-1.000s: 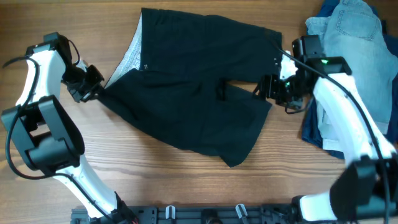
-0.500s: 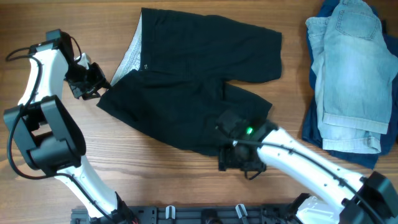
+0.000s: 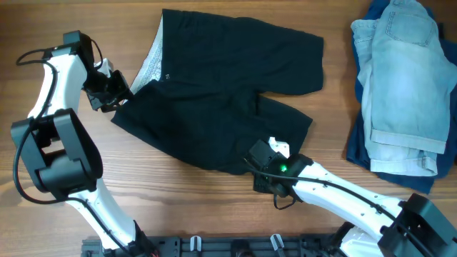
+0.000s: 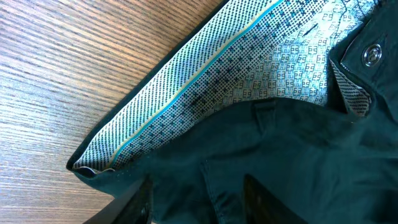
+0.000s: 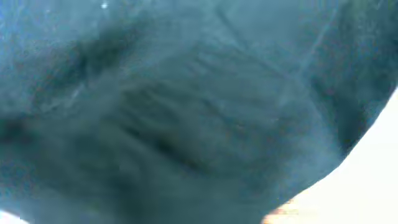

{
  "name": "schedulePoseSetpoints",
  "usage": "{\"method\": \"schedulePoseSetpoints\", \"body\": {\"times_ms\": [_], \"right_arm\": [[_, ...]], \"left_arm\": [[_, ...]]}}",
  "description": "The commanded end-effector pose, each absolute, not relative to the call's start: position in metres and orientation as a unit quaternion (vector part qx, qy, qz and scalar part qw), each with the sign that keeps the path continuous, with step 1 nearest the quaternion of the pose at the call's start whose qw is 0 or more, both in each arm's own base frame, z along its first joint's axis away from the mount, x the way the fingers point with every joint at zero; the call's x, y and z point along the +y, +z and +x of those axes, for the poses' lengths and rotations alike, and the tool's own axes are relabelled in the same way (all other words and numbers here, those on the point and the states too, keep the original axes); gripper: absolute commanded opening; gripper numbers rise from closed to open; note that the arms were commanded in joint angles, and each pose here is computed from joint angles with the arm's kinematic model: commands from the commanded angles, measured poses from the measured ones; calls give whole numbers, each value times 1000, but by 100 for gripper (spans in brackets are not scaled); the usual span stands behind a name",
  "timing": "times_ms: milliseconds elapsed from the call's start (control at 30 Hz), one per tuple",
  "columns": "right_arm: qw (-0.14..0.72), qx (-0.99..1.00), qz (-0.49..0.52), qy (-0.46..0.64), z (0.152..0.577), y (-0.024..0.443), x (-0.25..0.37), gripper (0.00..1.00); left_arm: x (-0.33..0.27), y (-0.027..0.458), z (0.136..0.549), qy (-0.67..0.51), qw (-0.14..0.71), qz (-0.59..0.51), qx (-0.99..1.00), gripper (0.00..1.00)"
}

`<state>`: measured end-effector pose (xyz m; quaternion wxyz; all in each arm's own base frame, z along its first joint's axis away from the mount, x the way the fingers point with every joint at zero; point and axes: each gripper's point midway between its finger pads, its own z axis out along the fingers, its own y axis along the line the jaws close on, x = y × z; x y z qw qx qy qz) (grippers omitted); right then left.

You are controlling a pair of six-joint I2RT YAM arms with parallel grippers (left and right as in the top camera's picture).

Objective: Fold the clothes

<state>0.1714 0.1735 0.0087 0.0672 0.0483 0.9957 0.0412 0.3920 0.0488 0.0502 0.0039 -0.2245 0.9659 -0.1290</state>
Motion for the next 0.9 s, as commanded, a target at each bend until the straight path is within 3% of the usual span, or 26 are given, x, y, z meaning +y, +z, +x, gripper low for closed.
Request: {"method": "schedulePoseSetpoints", "body": {"times_ms": [0, 167, 367, 400, 500, 533, 667, 700, 767, 867], "right_arm": [[86, 993, 72, 30, 180, 12, 165, 4], [112, 986, 109, 55, 198, 44, 141, 4], [116, 984, 134, 31, 202, 50, 110, 4], [101, 983, 152, 28, 196, 50, 104, 4], [90, 979, 173, 65, 194, 62, 104, 4], [100, 976, 178, 80, 197, 75, 102, 4], [158, 969, 154, 108, 215, 131, 88, 4], [164, 970, 145, 110, 218, 135, 85, 4], [154, 974, 121, 111, 221, 130, 85, 4], [126, 980, 122, 98, 219, 118, 84, 4]], "left_arm": [[49, 61, 394, -126, 21, -211, 969, 41], [47, 61, 389, -126, 10, -212, 969, 33], [47, 61, 388, -126, 7, -212, 969, 34], [46, 61, 384, -127, -1, -214, 969, 31], [38, 69, 371, -142, -26, -217, 966, 5], [37, 75, 366, -142, -29, -217, 965, 4], [29, 117, 359, -157, 6, -211, 965, 4], [27, 124, 356, -156, 12, -207, 966, 7], [12, 135, 347, -154, 10, -167, 974, 26], [-5, 134, 333, -152, -23, -150, 977, 34]]}}
